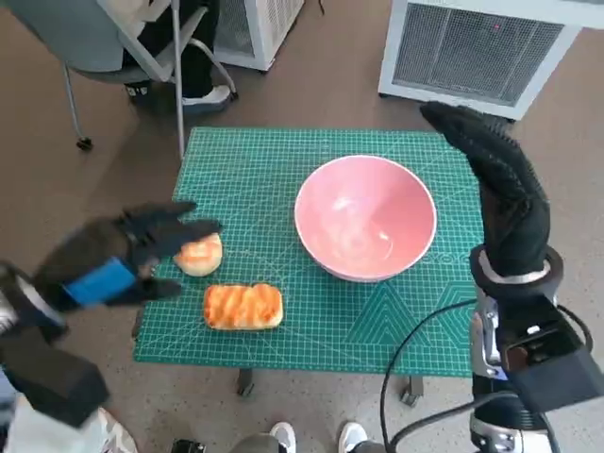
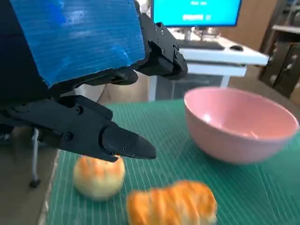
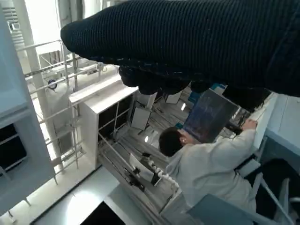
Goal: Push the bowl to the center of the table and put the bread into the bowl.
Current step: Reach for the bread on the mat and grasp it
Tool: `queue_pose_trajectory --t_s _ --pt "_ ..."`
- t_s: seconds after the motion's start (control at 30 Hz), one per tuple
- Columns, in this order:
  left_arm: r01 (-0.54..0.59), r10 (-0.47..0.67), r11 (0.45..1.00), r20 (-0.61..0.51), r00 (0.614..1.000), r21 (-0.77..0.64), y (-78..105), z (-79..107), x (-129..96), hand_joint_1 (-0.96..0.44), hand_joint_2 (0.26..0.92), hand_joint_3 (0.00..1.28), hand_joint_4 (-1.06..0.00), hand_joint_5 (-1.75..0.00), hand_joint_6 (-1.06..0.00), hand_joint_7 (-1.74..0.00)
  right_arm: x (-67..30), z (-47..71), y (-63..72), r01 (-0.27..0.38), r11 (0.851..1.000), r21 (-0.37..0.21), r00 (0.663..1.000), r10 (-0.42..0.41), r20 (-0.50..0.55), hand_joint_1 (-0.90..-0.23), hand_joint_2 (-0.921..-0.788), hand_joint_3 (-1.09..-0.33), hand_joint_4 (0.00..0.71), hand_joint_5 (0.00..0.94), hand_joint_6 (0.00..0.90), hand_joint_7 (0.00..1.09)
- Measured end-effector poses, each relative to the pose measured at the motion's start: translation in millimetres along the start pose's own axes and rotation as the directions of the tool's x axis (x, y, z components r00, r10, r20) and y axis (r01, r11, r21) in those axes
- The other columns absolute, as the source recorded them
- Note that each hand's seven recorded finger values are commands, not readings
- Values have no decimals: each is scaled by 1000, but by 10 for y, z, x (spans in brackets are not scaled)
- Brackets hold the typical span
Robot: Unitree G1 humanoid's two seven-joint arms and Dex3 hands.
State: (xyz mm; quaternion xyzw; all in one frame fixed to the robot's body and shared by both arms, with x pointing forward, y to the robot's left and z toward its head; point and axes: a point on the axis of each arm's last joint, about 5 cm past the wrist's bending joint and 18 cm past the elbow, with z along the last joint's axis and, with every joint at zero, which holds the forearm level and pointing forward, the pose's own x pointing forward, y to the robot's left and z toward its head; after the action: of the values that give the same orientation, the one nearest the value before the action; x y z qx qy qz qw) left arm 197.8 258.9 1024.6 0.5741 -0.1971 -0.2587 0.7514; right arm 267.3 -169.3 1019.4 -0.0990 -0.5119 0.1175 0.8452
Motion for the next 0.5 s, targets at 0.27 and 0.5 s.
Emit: queue_pose_trajectory --t_s 0.27,0.5 --pt "57 -53 998 -103 993 33 -167 248 -12 -360 905 1 -386 0 -440 -28 -13 -5 19 -6 1000 12 1000 6 -21 -541 -921 -737 365 6 -1 767" --pt "92 -80 994 -184 980 56 -281 422 27 -388 901 0 -368 0 -426 -8 -25 -10 32 -8 1000 17 1000 8 -28 -539 -921 -739 359 3 -1 741"
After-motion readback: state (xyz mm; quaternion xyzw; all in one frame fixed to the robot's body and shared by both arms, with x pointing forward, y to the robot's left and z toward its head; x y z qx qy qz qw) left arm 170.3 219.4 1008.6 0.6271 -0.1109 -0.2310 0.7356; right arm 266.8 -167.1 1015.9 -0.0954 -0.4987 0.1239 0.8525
